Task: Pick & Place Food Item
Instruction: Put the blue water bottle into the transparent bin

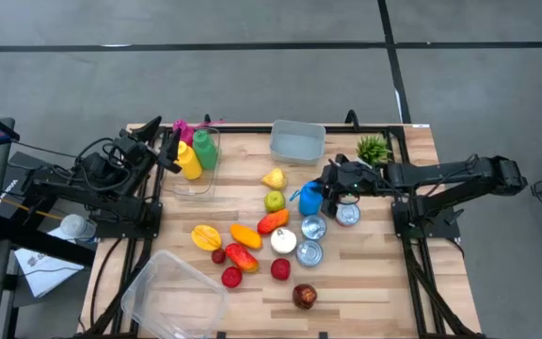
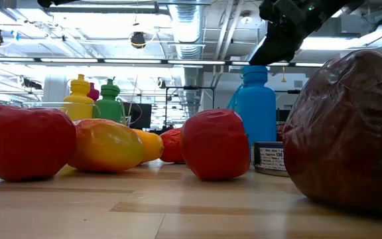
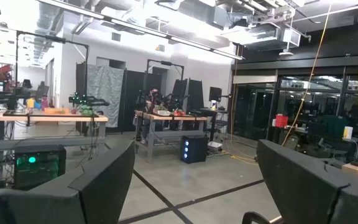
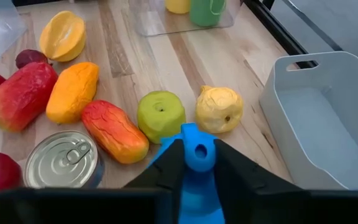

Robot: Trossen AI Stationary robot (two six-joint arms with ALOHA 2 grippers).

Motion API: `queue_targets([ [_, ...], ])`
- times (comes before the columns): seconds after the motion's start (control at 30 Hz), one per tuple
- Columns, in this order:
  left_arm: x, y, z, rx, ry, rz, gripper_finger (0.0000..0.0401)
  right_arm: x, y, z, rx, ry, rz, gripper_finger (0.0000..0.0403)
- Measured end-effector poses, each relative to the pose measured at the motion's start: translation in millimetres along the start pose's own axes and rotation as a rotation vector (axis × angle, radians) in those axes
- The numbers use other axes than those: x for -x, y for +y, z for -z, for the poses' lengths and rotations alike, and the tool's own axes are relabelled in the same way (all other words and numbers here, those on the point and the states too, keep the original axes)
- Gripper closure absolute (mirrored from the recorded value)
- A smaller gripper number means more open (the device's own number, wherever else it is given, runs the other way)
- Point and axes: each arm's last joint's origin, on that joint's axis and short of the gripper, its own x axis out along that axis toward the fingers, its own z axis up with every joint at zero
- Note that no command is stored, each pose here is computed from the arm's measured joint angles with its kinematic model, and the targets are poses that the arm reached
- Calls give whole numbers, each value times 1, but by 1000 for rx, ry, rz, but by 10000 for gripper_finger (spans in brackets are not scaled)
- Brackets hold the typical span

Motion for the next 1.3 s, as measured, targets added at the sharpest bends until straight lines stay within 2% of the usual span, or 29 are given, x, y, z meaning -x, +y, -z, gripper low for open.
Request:
queue_targets([
  [0.07,0,0,0,0,0,0,77,0,0,0,0,-1,-2,358],
  [0.3,0,0,0,0,0,0,77,6,-1,-9,-36,-12,3,361],
  [0.47,0,0,0,0,0,0,77,25,-4,-42,-90,-88,4,361],
  [0.63,0,0,0,-2,1,-4,77,50,-10,-83,-91,-168,77,361],
  [0.77,1,4,-1,-23,22,-71,77,52,-11,-119,-70,-198,100,361],
  [0.97,5,18,-11,48,-4,-104,77,8,0,-169,34,-200,64,361],
  [1.13,11,34,-18,102,-28,-121,77,-38,14,-212,89,-239,-27,361],
  [1.3,16,47,-24,154,-50,-132,77,-80,25,-246,146,-302,-45,361],
])
